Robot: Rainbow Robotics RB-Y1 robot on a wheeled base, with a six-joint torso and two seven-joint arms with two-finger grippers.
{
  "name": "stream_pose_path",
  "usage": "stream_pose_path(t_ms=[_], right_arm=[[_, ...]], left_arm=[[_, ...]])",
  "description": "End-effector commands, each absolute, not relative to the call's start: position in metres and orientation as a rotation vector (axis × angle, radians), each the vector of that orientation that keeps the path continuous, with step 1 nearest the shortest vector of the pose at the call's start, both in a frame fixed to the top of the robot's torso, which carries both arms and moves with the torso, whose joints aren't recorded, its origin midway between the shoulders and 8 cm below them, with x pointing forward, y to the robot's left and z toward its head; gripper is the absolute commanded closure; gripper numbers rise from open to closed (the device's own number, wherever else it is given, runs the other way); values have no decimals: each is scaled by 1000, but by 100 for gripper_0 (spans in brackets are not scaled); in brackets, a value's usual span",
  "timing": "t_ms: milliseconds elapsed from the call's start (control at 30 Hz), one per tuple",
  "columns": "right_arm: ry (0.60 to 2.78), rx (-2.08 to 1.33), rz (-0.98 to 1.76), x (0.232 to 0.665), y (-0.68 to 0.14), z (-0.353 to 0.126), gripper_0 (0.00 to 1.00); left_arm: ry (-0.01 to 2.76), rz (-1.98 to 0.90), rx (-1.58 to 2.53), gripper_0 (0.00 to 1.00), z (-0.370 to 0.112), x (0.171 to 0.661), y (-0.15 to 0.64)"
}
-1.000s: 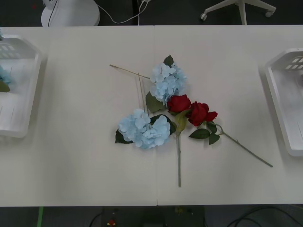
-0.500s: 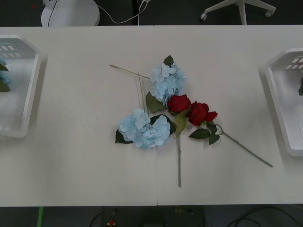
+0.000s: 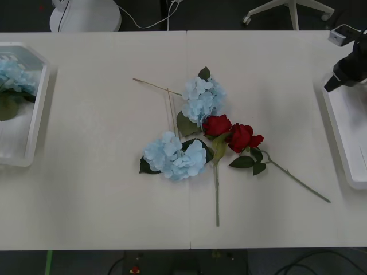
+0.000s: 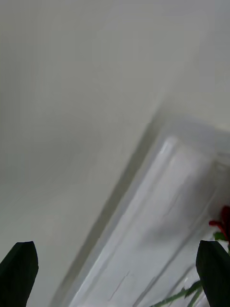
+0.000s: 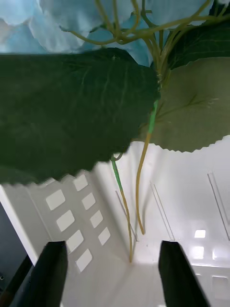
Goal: Put the red flowers into the right box and the blue flowers into the left box
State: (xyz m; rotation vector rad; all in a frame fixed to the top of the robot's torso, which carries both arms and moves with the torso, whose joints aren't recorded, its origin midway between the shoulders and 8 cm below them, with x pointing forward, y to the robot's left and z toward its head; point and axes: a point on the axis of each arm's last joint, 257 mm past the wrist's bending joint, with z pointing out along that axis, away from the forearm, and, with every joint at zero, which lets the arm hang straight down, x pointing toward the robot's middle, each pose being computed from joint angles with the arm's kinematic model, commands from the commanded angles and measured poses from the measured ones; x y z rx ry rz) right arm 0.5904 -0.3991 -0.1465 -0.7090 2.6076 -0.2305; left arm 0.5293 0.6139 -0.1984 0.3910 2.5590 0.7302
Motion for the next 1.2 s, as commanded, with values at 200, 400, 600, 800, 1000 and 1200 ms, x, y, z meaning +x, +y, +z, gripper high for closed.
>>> stream_pose_path(t_ms=[200, 400, 600, 800, 1000, 1200], right_arm=[[2436, -1270, -308, 556, -342, -173, 5], [2356, -1434, -346, 528, -321, -217, 5], [2352, -1411, -284, 515, -307, -247, 4], [2445, -1236, -204, 509, -284, -271, 4], [2489, -1106, -179, 508, -259, -293, 5], [2496, -1061, -178, 505, -240, -312, 5]], left_arm=[[2444, 550, 403, 8, -136, 560, 550], [2460, 491, 486, 8, -94, 546, 507], [2458, 549, 550, 8, -73, 535, 483], [2388, 671, 677, 8, -64, 542, 470], [2350, 659, 764, 8, -73, 551, 473], [2331, 621, 743, 8, -80, 555, 468]])
